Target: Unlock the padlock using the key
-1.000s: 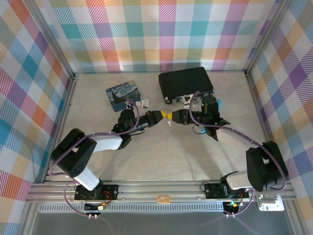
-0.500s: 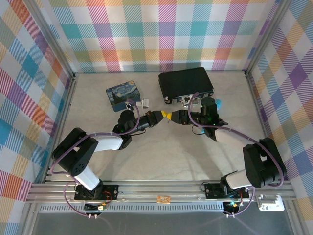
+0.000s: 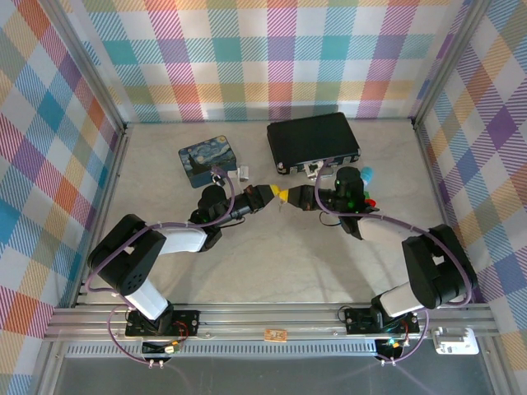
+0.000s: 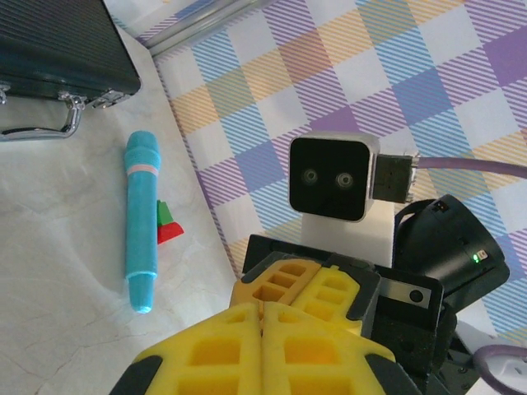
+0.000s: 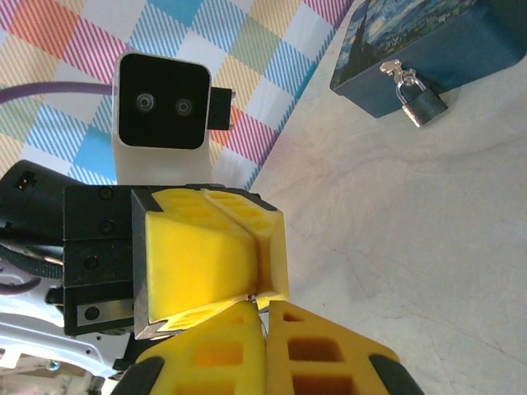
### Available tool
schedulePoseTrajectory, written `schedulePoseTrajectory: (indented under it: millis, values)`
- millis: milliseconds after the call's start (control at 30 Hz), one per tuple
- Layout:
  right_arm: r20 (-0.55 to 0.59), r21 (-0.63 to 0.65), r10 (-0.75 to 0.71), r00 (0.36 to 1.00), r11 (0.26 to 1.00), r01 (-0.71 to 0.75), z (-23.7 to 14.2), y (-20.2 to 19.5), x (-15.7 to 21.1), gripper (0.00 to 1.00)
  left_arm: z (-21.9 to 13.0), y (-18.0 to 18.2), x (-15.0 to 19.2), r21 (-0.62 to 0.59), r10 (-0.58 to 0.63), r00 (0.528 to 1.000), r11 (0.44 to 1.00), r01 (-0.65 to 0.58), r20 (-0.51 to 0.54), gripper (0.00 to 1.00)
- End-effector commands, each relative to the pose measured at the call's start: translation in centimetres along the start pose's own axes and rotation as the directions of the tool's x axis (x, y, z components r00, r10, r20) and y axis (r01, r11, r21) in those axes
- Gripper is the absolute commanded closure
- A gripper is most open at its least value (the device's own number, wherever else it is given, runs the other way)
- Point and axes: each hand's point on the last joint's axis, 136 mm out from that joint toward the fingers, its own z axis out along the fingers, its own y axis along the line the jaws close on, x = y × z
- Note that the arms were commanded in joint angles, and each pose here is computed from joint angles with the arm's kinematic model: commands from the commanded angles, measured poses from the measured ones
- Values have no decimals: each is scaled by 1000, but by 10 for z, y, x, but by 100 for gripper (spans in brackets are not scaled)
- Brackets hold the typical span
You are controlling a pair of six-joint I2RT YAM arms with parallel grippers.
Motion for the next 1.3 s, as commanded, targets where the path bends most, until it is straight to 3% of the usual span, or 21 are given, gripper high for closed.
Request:
schedulePoseTrajectory:
  millis: [0, 167, 300, 433, 533, 633, 767, 900, 1000, 1267]
  values:
    - [3, -4, 21, 1000, 1000, -21, 2, -4, 7, 100, -3, -19, -1, 73, 31, 999, 997, -32, 17, 100]
    - [27, 27, 8, 1000, 1000, -8, -1, -4, 3, 100, -8, -11, -4, 39, 20, 998, 999, -22, 52, 100]
    - [15, 82, 16, 1000, 997, -17, -2, -11, 4, 100, -18, 6, -18, -22, 14, 996, 1000, -12, 90, 64]
    - [-4, 171, 32, 999, 985, -31, -6, -25, 10, 100, -49, 53, -55, -210, 21, 991, 978, 8, 133, 53]
    - [-19, 215, 42, 999, 976, -37, -10, -33, 17, 100, -78, 86, -82, -385, 64, 986, 923, 0, 153, 42]
    - [-33, 247, 58, 998, 968, -48, -11, -40, 23, 100, -108, 120, -96, -633, 130, 986, 774, -37, 100, 31]
    - [-43, 282, 75, 996, 958, -60, -14, -48, 29, 100, -135, 142, -114, -820, 215, 976, 565, -95, 35, 26]
    - [-59, 262, 90, 994, 962, -71, -11, -47, 31, 100, -149, 166, -125, -897, 263, 965, 423, -130, -16, 26]
    - [-58, 238, 103, 993, 967, -86, -6, -47, 31, 100, -148, 183, -129, -918, 258, 966, 377, -121, -21, 26]
    - [-49, 198, 122, 991, 974, -110, -2, -44, 30, 100, -124, 223, -130, -908, 232, 972, 414, -64, 37, 34]
